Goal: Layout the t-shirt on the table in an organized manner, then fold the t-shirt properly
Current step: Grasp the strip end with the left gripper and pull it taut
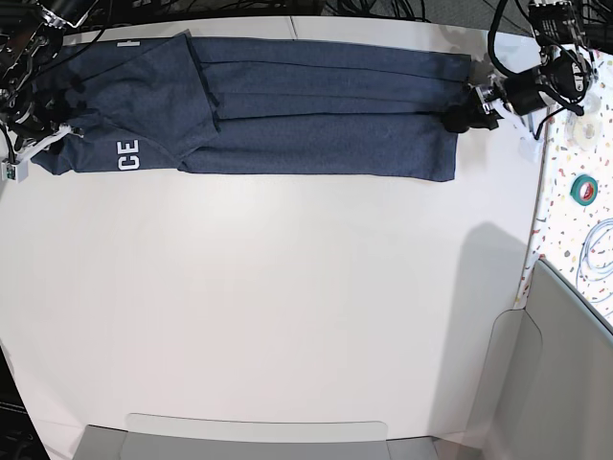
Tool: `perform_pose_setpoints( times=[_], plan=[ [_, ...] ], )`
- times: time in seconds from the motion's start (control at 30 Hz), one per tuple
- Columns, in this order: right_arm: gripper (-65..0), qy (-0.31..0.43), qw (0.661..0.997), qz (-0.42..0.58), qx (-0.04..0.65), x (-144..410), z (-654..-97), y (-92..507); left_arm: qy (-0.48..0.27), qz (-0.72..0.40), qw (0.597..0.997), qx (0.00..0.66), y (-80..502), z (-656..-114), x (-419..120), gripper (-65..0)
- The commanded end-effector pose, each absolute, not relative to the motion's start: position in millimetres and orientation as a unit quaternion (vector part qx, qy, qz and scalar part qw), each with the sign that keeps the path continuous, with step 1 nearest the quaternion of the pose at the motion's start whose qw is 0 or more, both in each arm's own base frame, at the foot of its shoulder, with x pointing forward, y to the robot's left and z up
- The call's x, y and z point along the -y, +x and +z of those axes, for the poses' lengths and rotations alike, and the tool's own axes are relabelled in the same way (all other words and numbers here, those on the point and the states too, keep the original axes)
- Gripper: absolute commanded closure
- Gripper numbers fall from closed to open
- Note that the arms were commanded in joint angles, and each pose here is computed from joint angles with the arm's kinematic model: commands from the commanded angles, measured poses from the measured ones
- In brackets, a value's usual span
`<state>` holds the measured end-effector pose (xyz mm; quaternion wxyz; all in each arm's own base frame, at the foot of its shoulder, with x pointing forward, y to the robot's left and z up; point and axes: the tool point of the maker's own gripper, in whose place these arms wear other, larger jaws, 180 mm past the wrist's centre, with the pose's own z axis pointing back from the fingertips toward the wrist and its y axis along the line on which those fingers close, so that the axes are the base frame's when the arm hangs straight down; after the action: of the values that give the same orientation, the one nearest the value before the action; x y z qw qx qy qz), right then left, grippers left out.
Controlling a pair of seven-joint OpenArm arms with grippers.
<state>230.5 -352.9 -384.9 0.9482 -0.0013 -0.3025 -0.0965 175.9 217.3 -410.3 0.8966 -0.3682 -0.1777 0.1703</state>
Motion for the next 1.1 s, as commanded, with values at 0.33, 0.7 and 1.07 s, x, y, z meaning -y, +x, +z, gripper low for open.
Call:
perform_pose_setpoints(
  times=[0.33, 0.7, 1.07],
  plan=[
    [0.0, -0.009, 0.947, -0.090, 0.309, 358.3, -377.6, 233.6, -0.330, 0.161, 0.924, 0.109, 137.5, -427.9, -226.5, -35.2],
    [0.0, -0.008, 0.947, -0.090, 0.307, 357.7, -378.6, 232.4, -0.356, 0.140, 0.919, 0.094, 140.3, -434.2, -195.5, -35.2],
    [0.0, -0.008, 0.948, -0.090, 0.306, 357.7, -379.2, 231.6, -0.357, 0.138, 0.918, 0.103, 148.6, -432.1, -195.9, -35.1]
  ],
)
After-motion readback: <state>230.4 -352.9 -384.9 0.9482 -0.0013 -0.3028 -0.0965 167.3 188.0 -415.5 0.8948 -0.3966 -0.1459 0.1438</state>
